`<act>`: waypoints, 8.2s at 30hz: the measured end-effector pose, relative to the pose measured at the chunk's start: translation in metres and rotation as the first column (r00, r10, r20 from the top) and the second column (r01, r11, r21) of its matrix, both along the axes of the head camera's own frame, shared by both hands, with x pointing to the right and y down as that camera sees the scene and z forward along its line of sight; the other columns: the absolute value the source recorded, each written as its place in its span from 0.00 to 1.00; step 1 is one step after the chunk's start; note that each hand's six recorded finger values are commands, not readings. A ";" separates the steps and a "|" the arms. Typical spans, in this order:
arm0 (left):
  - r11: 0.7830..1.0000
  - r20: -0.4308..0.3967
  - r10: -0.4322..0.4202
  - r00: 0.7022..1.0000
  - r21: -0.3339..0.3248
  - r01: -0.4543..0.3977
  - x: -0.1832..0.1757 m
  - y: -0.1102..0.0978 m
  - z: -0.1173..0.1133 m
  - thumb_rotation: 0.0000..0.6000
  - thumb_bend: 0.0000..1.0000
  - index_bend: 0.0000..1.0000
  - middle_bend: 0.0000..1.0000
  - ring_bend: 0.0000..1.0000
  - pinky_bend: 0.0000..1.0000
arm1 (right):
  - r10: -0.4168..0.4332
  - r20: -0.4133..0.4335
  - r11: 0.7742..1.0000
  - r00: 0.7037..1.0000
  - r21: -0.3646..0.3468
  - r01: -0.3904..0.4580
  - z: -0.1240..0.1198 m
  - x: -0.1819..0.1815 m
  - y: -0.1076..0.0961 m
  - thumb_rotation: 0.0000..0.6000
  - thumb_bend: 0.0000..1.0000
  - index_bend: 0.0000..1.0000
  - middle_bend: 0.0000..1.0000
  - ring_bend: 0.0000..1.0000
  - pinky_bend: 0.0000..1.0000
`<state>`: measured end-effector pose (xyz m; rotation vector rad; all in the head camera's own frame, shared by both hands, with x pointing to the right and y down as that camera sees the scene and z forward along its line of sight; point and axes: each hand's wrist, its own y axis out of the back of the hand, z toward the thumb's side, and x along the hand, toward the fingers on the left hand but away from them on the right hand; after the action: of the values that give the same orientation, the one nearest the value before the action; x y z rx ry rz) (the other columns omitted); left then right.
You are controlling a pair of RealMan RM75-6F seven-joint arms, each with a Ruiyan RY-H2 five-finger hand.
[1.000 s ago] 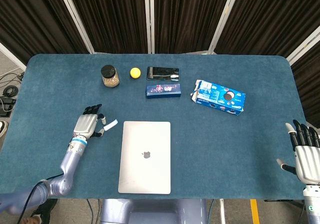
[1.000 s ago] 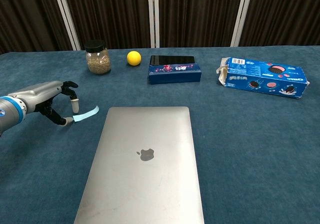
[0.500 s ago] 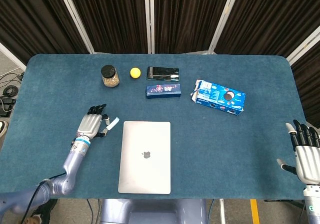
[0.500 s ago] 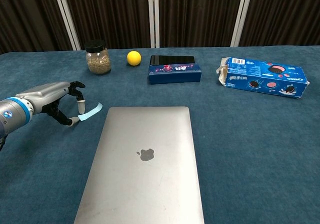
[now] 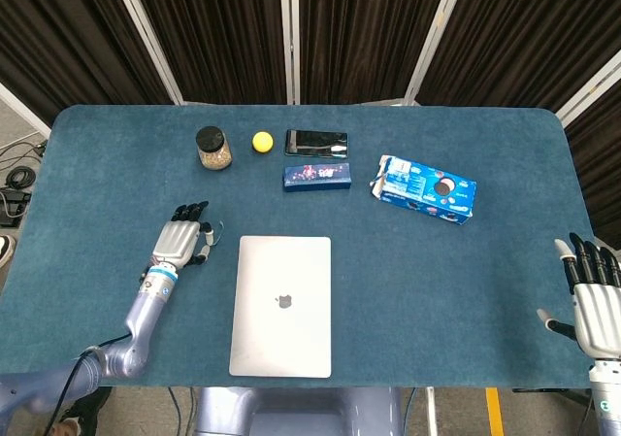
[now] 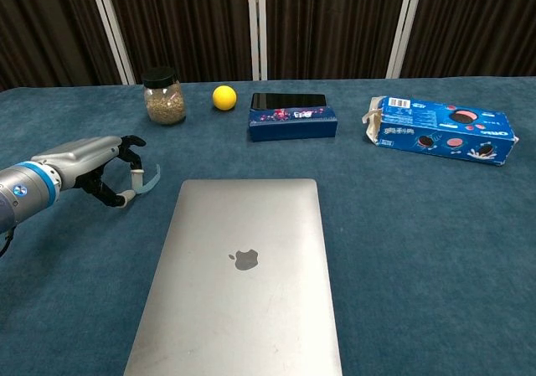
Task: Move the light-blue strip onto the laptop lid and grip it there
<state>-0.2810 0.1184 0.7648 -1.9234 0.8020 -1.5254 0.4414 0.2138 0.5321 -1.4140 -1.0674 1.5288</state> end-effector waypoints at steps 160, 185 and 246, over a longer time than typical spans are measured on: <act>0.931 0.053 -0.227 0.972 0.303 0.201 -0.167 0.008 -0.211 1.00 0.00 0.00 0.00 0.00 0.00 | -0.791 0.336 0.441 0.511 -0.266 0.857 0.130 -0.345 0.008 1.00 1.00 0.33 0.00 0.00 0.00; 0.934 0.053 -0.226 0.973 0.296 0.201 -0.166 0.008 -0.209 1.00 0.00 0.00 0.00 0.00 0.00 | -0.805 0.315 0.433 0.503 -0.268 0.860 0.138 -0.349 0.011 1.00 1.00 0.33 0.00 0.00 0.00; 0.935 0.044 -0.224 0.974 0.293 0.202 -0.165 0.007 -0.210 1.00 0.00 0.00 0.00 0.00 0.00 | -0.799 0.286 0.467 0.529 -0.259 0.845 0.145 -0.351 0.003 1.00 1.00 0.35 0.00 0.00 0.00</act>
<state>-0.4463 0.1251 0.5550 -1.5979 1.1606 -1.5001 0.0906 0.2167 0.6774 -1.9109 -0.0070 0.8976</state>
